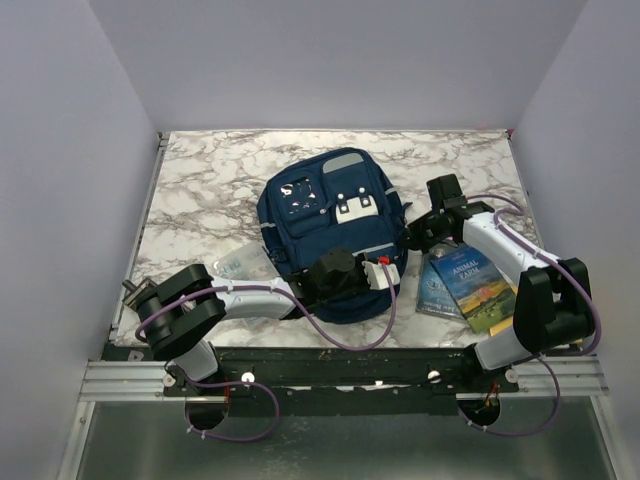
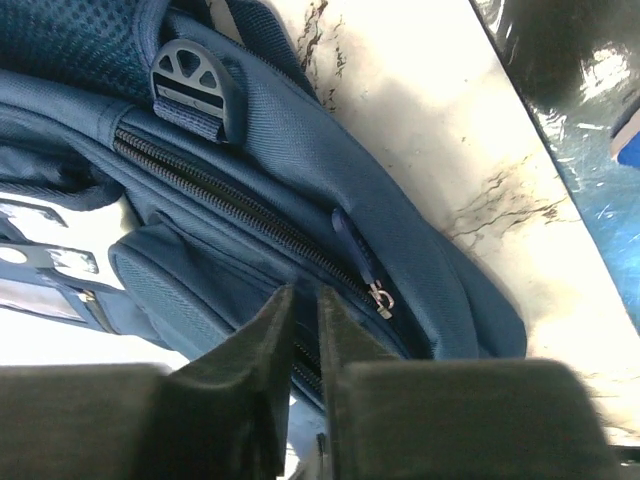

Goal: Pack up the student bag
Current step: Zip the student bag at the center of the board.

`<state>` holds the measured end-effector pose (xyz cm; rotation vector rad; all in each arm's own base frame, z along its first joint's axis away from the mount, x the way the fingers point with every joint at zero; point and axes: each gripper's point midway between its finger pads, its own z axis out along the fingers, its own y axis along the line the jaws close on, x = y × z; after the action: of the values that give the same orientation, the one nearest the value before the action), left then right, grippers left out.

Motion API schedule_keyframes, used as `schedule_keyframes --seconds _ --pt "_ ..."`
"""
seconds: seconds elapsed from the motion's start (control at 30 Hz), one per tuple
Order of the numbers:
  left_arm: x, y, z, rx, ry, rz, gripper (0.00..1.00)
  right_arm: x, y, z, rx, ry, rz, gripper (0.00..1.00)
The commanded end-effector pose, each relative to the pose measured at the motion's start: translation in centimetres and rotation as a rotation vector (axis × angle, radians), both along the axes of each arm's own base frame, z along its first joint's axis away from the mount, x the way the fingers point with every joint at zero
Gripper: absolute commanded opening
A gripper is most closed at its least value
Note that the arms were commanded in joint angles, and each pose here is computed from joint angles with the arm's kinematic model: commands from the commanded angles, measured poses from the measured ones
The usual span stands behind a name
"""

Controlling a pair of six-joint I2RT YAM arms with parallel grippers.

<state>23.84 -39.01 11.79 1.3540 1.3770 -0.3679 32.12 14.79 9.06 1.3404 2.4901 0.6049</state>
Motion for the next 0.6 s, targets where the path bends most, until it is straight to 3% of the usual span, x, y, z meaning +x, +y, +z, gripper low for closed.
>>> schedule_keyframes --seconds 0.0,0.1,0.57 --pt "-0.8 -1.4 3.5 -0.107 -0.043 -0.057 0.0 -0.8 -1.4 0.0 -0.079 -0.028 0.029 0.25" --pt "-0.7 -1.4 3.4 -0.105 -0.042 -0.054 0.0 -1.6 -2.9 0.2 -0.146 -0.042 0.021 0.4" --pt "-0.7 -1.4 3.1 -0.095 -0.04 -0.051 0.0 -3.8 0.2 0.6 0.074 0.002 0.014 0.4"
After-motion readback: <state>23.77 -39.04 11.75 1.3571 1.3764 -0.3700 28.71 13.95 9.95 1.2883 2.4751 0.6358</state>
